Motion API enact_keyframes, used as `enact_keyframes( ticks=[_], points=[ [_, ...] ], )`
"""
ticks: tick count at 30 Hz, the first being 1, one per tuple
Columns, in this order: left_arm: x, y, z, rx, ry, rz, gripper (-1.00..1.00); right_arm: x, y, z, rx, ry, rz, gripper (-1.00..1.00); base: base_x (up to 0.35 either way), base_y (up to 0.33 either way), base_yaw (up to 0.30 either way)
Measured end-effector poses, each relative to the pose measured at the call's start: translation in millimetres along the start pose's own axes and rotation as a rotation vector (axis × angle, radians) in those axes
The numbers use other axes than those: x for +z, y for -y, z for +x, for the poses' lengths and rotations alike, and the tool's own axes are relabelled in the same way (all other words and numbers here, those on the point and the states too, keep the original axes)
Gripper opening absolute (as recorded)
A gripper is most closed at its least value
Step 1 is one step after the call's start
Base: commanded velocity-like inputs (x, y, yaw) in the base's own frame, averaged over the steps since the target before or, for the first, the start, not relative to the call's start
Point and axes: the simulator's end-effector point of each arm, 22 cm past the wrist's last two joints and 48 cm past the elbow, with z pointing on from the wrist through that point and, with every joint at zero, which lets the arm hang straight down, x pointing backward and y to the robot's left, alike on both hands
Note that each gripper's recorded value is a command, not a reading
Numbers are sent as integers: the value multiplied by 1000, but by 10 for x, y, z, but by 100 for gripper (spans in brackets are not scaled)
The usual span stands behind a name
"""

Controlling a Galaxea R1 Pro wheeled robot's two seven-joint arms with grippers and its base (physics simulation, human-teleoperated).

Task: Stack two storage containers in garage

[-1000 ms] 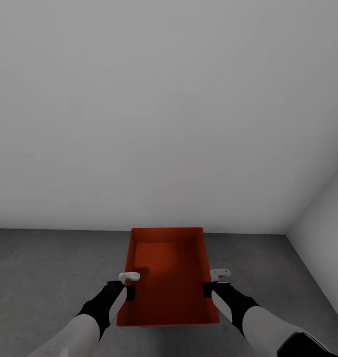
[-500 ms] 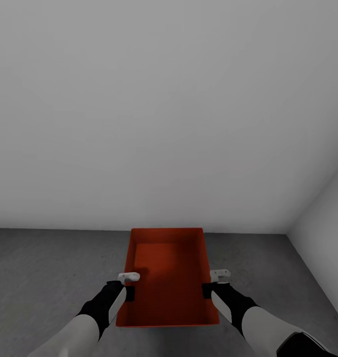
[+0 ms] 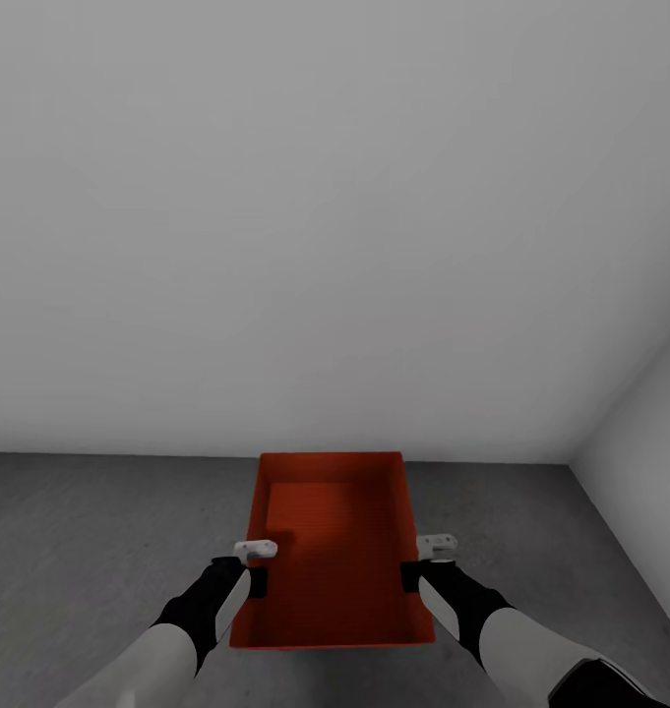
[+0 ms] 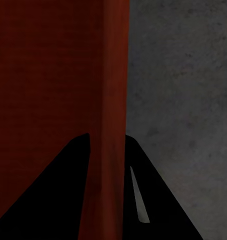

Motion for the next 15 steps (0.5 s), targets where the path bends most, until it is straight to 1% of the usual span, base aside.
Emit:
enact_keyframes(
  ticks=[3, 15],
  points=[
    [29, 3, -2, 0, 0, 0, -100, 29, -1, 2, 0, 0, 0, -100, 0, 0, 0],
    [28, 5, -3, -1, 1, 0, -100, 28, 1, -2, 0, 1, 0, -100, 0, 0, 0]
  ],
)
